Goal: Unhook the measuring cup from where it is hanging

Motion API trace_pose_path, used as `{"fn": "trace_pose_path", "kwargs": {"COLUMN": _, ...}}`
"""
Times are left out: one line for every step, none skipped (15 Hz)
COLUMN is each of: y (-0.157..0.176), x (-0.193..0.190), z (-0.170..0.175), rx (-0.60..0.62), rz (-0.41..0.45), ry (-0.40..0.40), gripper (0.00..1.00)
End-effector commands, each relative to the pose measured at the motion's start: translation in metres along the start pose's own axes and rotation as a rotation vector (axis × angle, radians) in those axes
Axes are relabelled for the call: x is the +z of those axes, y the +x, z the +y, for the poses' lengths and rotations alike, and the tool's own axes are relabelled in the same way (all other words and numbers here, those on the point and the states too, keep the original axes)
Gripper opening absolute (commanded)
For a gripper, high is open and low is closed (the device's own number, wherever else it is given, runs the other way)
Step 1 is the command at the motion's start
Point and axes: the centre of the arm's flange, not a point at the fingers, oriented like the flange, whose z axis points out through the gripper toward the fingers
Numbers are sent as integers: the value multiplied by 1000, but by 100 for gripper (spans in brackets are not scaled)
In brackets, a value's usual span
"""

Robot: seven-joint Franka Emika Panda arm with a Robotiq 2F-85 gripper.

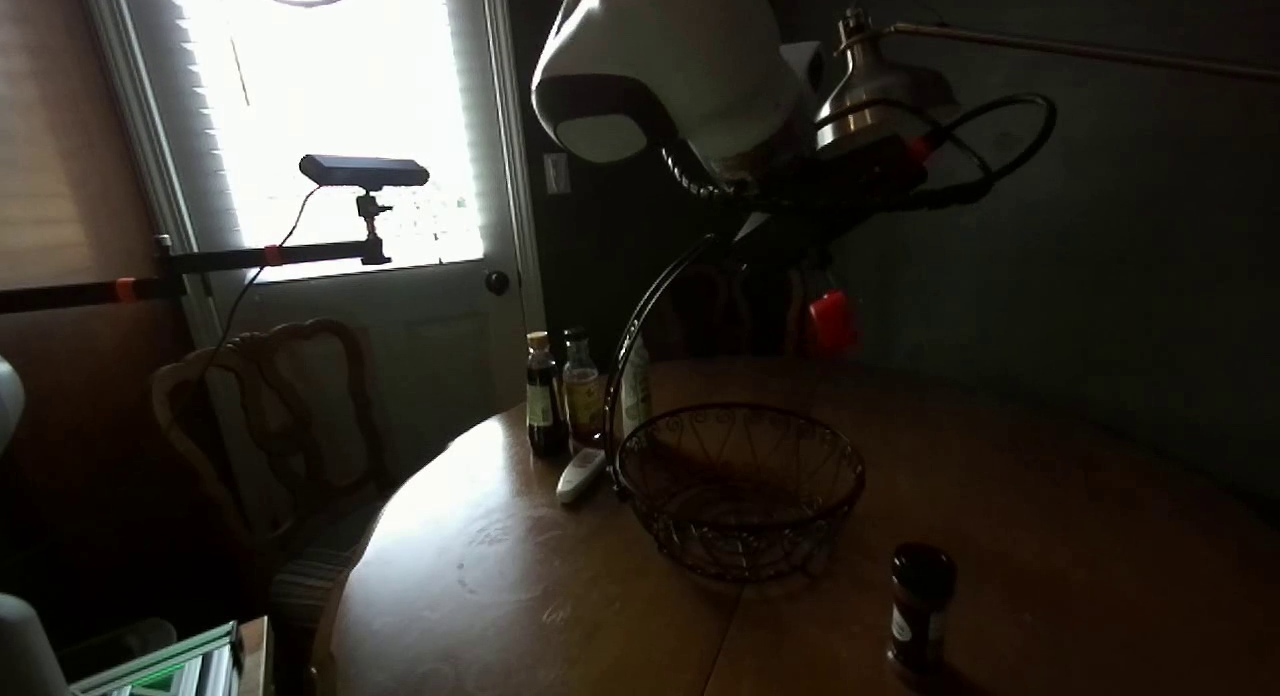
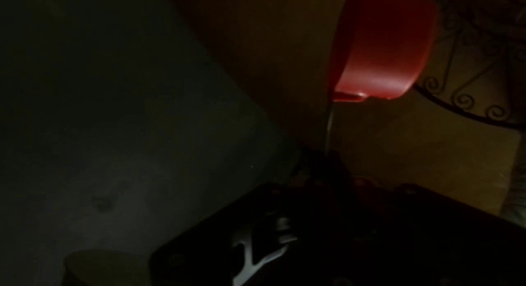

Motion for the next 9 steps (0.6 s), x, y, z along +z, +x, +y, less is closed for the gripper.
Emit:
{"fn": "trace_pose_path", "kwargs": {"y": -15, "x": -3, "z": -2, "rx": 42, "rz": -157, "ry": -135, "gripper": 1}}
{"fn": "trace_pose_path", "kwargs": {"y": -21, "x": -2, "z": -3, "rx": 51, "rz": -203, "ry": -180, "gripper": 1}}
{"fn": "trace_pose_path", "kwargs": {"y": -27, "x": 0, "z": -6, "rx": 62, "rz": -250, "ry": -223, "gripper": 1}}
{"fn": "trace_pose_path", "kwargs": {"y": -34, "x": 5, "z": -10, "rx": 68, "rz": -296, "ry": -270, "gripper": 1}}
{"fn": "trace_pose_path", "kwargs": {"y": -41, "x": 11, "z": -15, "rx": 77, "rz": -336, "ry": -320, "gripper": 1}}
{"fn": "trace_pose_path", "kwargs": {"y": -48, "x": 16, "z": -19, "rx": 73, "rz": -385, "ry": -365, "gripper": 1}}
{"fn": "trace_pose_path", "kwargs": {"y": -52, "x": 20, "z": -22, "rx": 78, "rz": -432, "ry": -404, "gripper": 1}}
{"fn": "trace_pose_path", "kwargs": {"y": -56, "x": 26, "z": -23, "rx": 87, "rz": -466, "ry": -438, "gripper": 1}}
{"fn": "trace_pose_path", "kwargs": {"y": -61, "x": 32, "z": -26, "rx": 107, "rz": -493, "ry": -474, "gripper": 1}}
